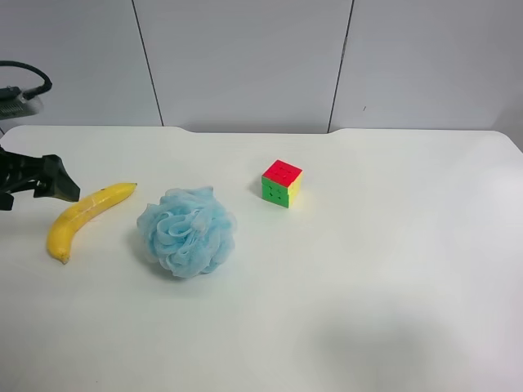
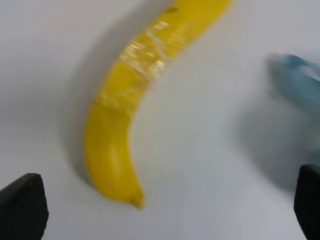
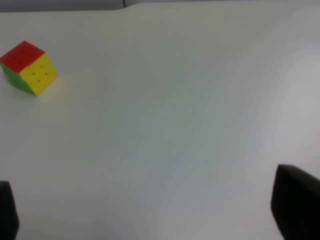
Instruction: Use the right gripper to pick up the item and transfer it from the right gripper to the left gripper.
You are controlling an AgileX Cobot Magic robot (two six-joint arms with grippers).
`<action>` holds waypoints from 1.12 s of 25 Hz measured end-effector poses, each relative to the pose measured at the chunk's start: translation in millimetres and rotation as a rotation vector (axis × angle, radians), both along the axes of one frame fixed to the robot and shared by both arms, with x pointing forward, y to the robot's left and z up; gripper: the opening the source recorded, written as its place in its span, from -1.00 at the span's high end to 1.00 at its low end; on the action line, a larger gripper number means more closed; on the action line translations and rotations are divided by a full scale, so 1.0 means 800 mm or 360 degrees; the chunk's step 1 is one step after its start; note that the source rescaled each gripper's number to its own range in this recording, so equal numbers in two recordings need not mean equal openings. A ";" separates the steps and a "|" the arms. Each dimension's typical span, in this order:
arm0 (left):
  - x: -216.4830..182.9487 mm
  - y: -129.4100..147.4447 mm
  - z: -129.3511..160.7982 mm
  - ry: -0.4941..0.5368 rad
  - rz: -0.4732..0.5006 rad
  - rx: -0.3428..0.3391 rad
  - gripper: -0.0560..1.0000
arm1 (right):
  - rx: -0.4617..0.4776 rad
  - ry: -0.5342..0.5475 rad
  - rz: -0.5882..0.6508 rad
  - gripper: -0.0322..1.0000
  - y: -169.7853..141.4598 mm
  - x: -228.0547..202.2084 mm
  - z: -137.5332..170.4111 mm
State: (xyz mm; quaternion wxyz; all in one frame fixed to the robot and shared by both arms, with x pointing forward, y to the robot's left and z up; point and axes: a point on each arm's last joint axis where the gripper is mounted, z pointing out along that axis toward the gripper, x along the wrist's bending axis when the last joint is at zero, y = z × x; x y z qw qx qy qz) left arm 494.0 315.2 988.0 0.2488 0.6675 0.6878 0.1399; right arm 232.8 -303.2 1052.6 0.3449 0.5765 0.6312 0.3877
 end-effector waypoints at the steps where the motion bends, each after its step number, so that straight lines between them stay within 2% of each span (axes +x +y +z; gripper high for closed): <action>1: -0.009 -0.003 0.012 -0.0016 -0.0023 -0.0012 -0.99 | 0.0000 0.0000 0.0000 -1.00 0.000 0.000 0.000; 9: -0.098 -0.023 0.094 -0.0138 -0.0094 -0.0101 -1.00 | 0.0000 0.0000 0.0000 -1.00 0.000 0.000 0.000; 11: -0.128 -0.025 0.111 -0.0178 -0.0053 -0.0097 -1.00 | 0.0000 0.0000 0.0000 -1.00 0.000 0.000 0.000; 15: -0.180 -0.022 0.127 -0.0191 0.0044 0.0003 -1.00 | 0.0000 0.0000 0.0000 -1.00 0.000 0.000 0.000; 19: -0.224 -0.017 0.137 -0.0263 0.0141 0.0141 -1.00 | 0.0000 0.0000 0.0000 -1.00 0.000 0.000 0.000; 22: -0.249 -0.015 0.137 -0.0323 0.0173 0.0205 -1.00 | 0.0000 0.0000 0.0000 -1.00 0.000 0.000 0.000; 28: -0.282 -0.018 0.103 -0.0367 0.0183 0.0233 -1.00 | 0.0000 0.0000 0.0000 -1.00 0.000 0.000 0.000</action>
